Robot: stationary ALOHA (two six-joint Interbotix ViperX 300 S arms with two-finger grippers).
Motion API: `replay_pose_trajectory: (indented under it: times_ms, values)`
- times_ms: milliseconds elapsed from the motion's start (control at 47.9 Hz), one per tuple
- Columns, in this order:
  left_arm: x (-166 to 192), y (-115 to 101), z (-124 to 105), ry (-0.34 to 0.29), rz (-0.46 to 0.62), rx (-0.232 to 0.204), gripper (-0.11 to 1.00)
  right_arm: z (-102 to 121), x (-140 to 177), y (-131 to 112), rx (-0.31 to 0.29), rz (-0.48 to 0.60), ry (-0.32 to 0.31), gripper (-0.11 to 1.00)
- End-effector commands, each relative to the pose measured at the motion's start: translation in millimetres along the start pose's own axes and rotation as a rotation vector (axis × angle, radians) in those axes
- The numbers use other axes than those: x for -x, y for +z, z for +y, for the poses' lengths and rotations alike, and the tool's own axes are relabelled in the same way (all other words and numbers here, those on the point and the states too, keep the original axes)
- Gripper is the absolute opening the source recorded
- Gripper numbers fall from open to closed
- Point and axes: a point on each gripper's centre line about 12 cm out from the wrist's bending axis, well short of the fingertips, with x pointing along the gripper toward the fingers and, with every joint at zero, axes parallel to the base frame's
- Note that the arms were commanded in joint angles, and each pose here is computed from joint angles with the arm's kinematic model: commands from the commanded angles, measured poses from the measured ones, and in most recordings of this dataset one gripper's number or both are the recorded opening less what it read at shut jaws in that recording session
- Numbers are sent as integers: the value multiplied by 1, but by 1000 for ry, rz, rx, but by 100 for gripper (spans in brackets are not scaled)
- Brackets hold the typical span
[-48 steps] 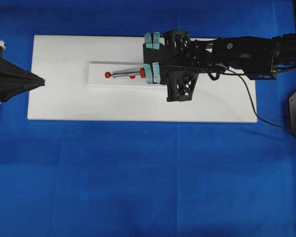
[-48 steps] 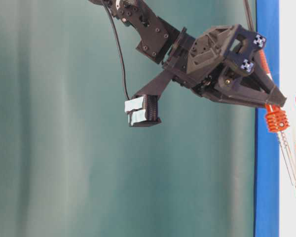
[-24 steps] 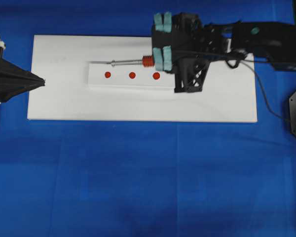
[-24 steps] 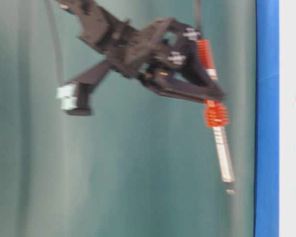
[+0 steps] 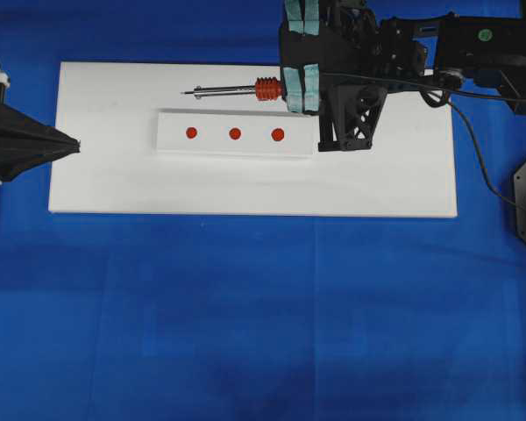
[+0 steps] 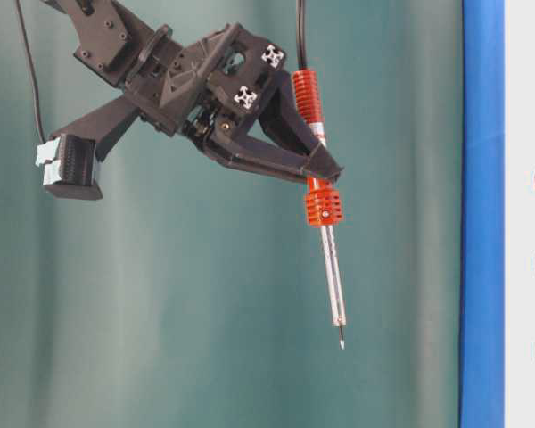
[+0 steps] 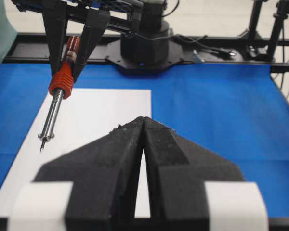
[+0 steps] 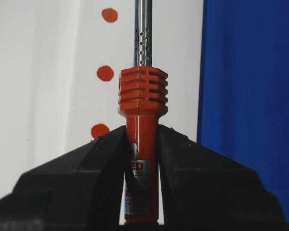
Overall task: Touch the tip of the soldering iron to the mark.
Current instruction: 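Raise the iron tip up off the strip, then lower the iron tip onto the middle red dot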
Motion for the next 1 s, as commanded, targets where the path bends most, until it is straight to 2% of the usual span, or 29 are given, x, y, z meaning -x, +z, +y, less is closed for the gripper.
replay_pose_trajectory:
  times_ms: [0,438,981]
  values:
    - [-2,4,0,0,-12,-3,0,-1,9,6,-1,-22,-5,6]
    - [-2,4,0,0,-12,-3,0,-2,35,-36,-24,35,-11,6]
    - [-2,4,0,1,-12,0,0,-2,39,-41,-27,36,-13,6]
